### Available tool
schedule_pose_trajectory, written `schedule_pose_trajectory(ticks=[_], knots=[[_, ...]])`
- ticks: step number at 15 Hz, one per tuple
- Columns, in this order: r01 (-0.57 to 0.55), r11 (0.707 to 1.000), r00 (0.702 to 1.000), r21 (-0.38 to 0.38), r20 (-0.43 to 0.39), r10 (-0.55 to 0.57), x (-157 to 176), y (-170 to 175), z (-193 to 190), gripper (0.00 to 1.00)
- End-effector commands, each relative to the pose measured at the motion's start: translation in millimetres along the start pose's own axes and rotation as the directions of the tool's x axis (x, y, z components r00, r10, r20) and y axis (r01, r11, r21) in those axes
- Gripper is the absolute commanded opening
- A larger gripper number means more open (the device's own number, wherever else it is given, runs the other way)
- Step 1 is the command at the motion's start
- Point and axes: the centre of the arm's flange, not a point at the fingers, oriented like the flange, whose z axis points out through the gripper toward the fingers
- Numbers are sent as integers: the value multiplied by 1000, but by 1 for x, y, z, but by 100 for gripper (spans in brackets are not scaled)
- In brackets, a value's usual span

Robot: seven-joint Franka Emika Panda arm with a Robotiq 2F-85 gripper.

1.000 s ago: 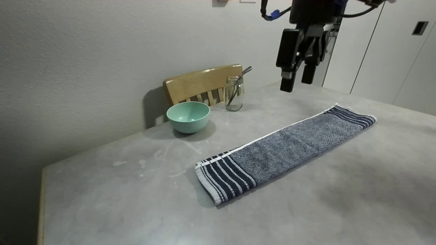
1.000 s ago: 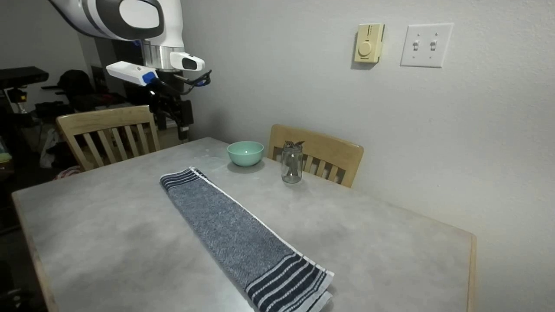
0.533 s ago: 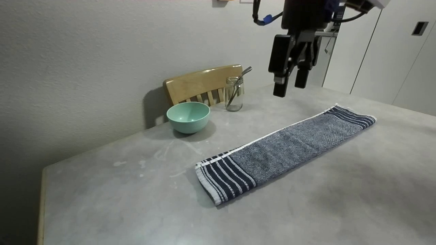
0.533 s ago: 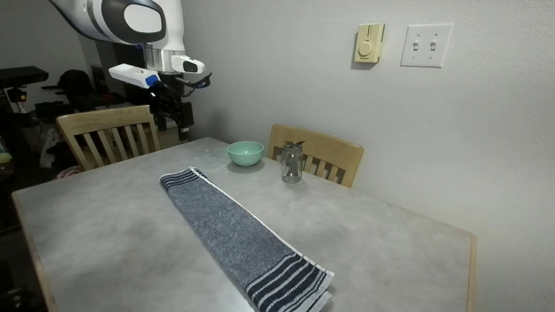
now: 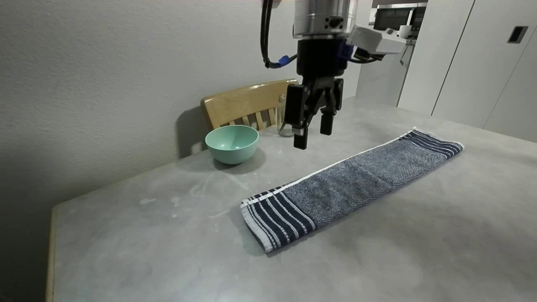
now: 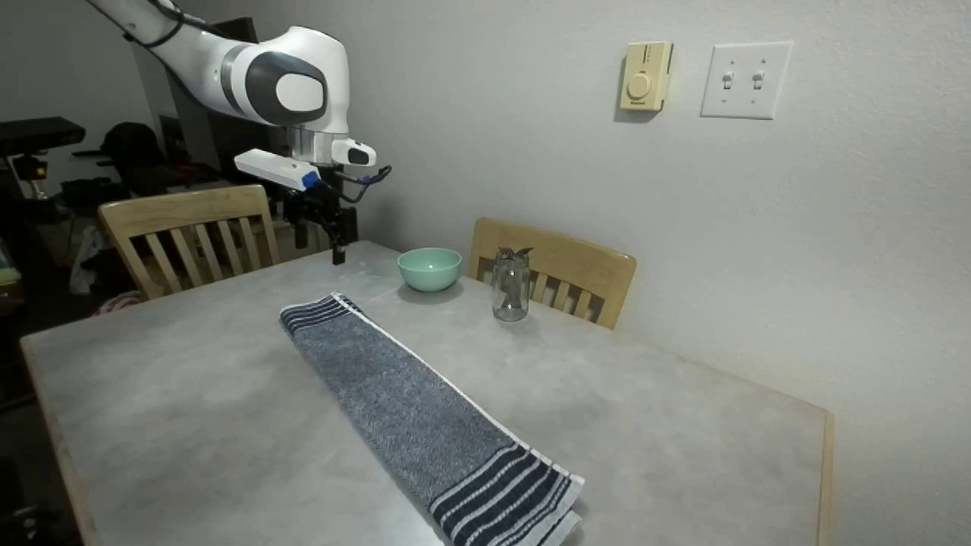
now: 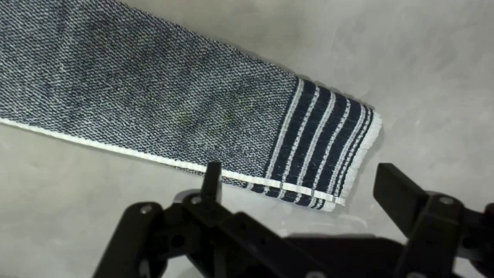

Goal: Fold the grey towel in half

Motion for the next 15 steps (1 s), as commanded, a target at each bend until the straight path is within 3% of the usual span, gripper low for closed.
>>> schedule_pose_trajectory(ticks=[1, 3, 8, 11, 15], knots=[[3, 1000, 1000, 1, -1, -3, 2, 1, 1, 100], [-6, 1000, 1000, -1, 9, 6, 4, -1, -1, 100], [51, 999, 992, 5, 115, -51, 63, -22, 18, 100], [107, 994, 972, 14, 209, -108, 99, -42, 35, 100], [171, 985, 931, 15, 324, -167, 122, -64, 60, 100]])
